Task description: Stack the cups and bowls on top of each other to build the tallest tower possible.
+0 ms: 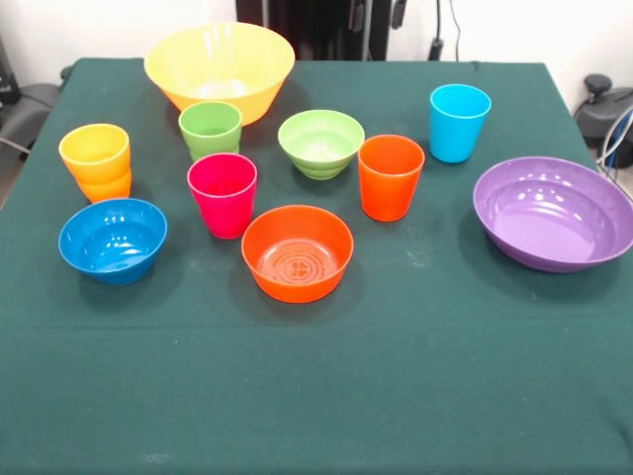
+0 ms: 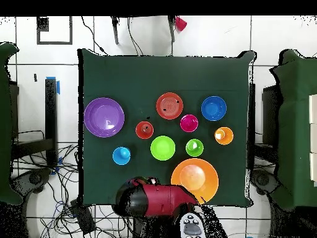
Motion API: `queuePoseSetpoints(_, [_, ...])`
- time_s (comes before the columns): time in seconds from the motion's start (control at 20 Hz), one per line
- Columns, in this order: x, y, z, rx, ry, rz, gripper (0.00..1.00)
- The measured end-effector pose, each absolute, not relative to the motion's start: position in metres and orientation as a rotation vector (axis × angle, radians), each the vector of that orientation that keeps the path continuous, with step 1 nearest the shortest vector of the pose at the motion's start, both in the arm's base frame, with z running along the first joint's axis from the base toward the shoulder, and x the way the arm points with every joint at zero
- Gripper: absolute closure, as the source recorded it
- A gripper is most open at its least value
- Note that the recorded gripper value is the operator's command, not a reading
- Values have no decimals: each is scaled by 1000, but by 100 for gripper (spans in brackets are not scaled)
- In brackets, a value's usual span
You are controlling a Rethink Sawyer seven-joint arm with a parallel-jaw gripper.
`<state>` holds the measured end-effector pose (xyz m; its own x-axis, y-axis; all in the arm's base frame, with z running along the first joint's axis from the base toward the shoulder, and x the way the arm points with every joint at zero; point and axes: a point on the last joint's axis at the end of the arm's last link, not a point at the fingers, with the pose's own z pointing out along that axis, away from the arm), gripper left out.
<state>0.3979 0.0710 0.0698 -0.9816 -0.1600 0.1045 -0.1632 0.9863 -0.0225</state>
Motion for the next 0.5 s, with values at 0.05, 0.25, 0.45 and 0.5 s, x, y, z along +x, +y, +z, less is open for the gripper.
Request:
queuePoseSetpoints(0.05, [392, 69, 63, 251, -3014, 51, 0])
queuePoseSetpoints(0.25, [371, 63, 43, 254, -2969, 66, 0])
queuePoseSetpoints(0.45, [352, 62, 24, 254, -2937, 75, 0])
queuePoseSetpoints(0.5, [348, 62, 18, 253, -2934, 79, 0])
